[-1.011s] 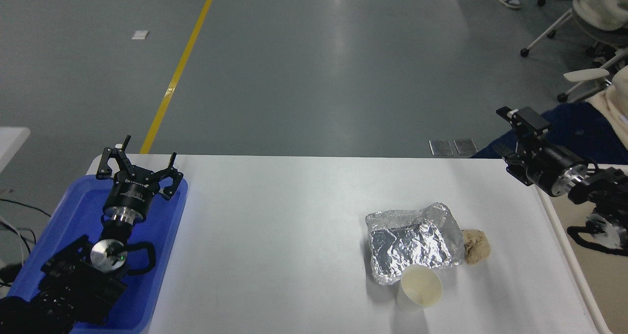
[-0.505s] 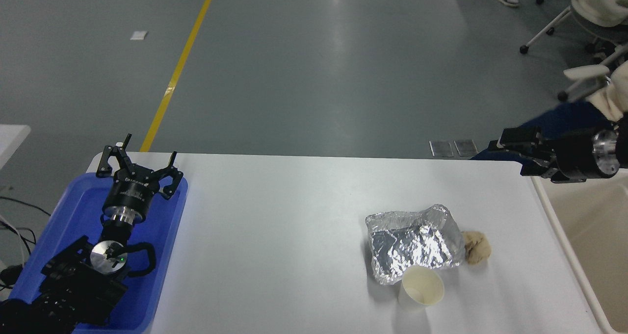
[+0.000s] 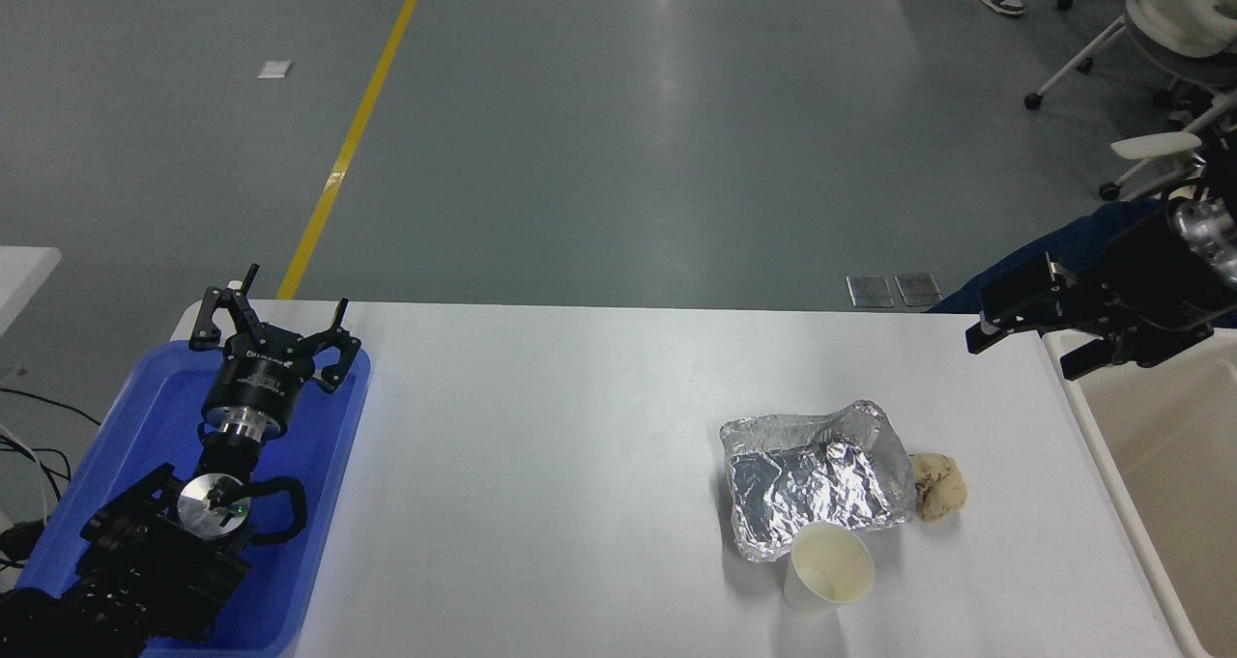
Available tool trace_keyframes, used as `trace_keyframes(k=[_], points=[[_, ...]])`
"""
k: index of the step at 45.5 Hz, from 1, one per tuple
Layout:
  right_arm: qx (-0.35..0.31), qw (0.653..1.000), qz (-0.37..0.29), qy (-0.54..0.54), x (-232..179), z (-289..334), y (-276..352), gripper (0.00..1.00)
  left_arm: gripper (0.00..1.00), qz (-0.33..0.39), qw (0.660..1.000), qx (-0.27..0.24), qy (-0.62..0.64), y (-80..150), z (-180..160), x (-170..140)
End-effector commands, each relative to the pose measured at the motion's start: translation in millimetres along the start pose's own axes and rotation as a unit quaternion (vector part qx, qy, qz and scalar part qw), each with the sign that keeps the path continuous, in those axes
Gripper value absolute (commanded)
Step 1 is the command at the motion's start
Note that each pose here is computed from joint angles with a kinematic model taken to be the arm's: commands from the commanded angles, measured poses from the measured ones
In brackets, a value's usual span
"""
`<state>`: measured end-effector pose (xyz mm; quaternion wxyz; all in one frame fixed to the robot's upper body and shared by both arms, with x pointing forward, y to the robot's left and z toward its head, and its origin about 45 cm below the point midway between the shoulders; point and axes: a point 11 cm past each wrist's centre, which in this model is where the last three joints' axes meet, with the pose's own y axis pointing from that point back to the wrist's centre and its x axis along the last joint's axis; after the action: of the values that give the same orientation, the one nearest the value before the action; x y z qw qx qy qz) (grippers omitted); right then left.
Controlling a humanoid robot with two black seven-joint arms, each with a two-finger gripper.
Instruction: Pick up paper cup place in dustbin
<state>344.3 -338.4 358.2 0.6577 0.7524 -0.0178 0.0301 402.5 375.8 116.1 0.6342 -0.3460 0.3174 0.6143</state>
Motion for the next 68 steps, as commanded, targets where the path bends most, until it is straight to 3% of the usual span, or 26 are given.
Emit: trace_keyframes(k=[1, 26, 31, 42, 50, 60, 68], points=[[-0.067, 0.995, -0.021, 0.076, -21, -35, 25, 1.0, 1.0, 0.0, 1.0, 0.0, 0.0, 0, 0, 0], [-0.052, 0.994, -0.009, 0.091, -19, -56, 28, 1.0, 1.0, 0.001, 1.0, -0.001, 0.0, 0, 0, 0], [-0.038, 0.996, -0.005, 0.074, -17, -55, 26, 0.93, 1.0, 0.001, 1.0, -0.001, 0.0, 0, 0, 0], [-0.019, 0.998, -0.046, 0.036, -28, -31, -8, 0.92, 1.0, 0.0, 1.0, 0.001, 0.0, 0, 0, 0], [0.001, 0.993, -0.114, 0.014, -49, -19, -60, 0.91, 1.0, 0.0, 1.0, 0.001, 0.0, 0, 0, 0], [0.043, 0.997, -0.067, 0.01, -49, -26, -110, 0.83, 1.0, 0.0, 1.0, 0.001, 0.0, 0, 0, 0], [0.018, 0.999, -0.028, -0.001, -45, -25, -147, 0.83, 1.0, 0.0, 1.0, 0.001, 0.0, 0, 0, 0]])
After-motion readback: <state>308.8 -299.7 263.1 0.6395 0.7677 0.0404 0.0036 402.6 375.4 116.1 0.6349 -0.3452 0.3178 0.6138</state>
